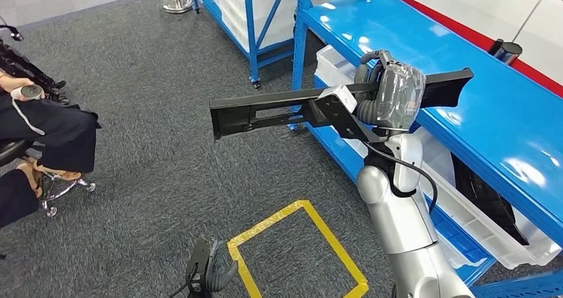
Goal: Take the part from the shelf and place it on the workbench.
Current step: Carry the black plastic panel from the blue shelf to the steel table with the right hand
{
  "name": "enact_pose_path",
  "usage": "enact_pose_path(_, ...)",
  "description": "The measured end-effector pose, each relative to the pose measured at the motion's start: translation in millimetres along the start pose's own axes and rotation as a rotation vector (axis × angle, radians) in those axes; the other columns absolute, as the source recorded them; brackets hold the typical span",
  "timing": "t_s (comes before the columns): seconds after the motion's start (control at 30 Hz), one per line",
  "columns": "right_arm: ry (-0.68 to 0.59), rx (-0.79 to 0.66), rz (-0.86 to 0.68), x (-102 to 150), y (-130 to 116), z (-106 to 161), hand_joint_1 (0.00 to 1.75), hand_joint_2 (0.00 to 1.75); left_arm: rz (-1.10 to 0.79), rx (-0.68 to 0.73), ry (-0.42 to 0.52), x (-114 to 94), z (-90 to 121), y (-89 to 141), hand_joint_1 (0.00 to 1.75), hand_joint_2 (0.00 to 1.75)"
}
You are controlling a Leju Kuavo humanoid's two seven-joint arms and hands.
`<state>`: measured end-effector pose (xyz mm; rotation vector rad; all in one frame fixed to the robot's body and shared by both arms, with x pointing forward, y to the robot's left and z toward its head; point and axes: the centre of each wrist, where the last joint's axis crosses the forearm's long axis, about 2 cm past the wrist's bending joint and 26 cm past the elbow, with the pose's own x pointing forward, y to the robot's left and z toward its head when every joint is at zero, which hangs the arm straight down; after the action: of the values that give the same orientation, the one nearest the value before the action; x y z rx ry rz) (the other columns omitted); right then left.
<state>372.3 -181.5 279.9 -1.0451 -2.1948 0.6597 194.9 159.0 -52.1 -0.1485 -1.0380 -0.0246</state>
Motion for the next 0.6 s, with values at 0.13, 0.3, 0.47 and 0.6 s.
enact_pose_path(0.13, 0.014, 0.007, -0.034, -3, -1, 8, 1.75, 1.75, 0.003, 0.007, -0.005, -1, 1, 0, 0.00, 1.75)
enact_pose_path(0.3, 0.049, 0.028, -0.097, -14, 2, 34, 1.75, 1.75, 0.007, 0.023, -0.003, -5, 3, 2, 0.00, 1.75)
enact_pose_path(0.47, 0.050, -0.006, -0.151, -16, -3, 48, 1.75, 1.75, 0.012, 0.042, 0.000, -8, 5, 5, 0.00, 1.75)
enact_pose_path(0.6, 0.058, -0.054, -0.223, -14, -9, 61, 1.75, 1.75, 0.022, 0.064, 0.013, -14, 9, 9, 0.00, 1.75)
